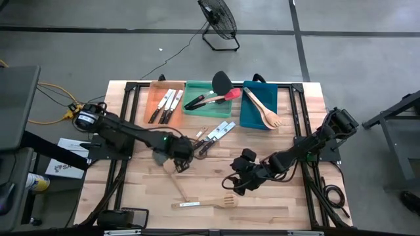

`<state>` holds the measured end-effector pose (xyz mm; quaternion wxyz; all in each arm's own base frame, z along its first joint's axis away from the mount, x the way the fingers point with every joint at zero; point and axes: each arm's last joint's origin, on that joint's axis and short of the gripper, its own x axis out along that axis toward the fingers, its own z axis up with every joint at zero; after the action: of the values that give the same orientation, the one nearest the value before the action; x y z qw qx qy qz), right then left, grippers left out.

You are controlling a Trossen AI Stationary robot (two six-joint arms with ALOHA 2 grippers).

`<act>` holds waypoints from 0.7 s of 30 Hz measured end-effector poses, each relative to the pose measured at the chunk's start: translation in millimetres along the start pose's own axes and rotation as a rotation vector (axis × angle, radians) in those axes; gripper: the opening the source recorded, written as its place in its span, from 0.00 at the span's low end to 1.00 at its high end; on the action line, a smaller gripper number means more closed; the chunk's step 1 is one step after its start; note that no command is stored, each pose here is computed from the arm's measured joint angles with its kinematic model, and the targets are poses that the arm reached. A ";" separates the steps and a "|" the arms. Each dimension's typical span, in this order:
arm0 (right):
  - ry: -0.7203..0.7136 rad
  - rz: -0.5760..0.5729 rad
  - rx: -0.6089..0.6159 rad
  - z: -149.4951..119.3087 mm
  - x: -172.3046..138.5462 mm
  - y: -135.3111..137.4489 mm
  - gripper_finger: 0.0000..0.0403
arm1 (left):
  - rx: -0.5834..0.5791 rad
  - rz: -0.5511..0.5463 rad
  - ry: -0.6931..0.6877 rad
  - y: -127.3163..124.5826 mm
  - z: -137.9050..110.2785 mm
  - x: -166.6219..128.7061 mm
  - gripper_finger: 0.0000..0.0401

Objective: Pick & Place Kitchen Items
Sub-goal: Put the brown serving spoon into the blue bin

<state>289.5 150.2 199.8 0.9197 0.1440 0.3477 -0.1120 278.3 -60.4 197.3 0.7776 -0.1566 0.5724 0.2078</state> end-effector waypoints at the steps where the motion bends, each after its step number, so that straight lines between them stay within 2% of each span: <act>1: 0.001 0.001 0.001 0.0 0.0 0.0 0.65 | -0.011 0.003 0.001 2.6 2.2 0.7 0.50; 6: 0.001 0.001 0.002 -0.1 0.0 0.0 0.65 | -0.046 -0.008 0.009 7.5 9.7 7.0 0.66; 9: 0.001 0.000 0.002 0.0 0.0 0.0 0.65 | -0.043 -0.004 0.014 6.2 11.7 13.2 0.71; 21: -0.004 0.006 0.006 0.5 -0.1 0.6 0.65 | -0.049 0.101 0.072 3.2 9.9 47.2 0.72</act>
<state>289.9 150.6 200.3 0.9204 0.1475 0.3449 -0.1105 297.1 -46.1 155.2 0.7410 -0.1537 0.6018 0.2552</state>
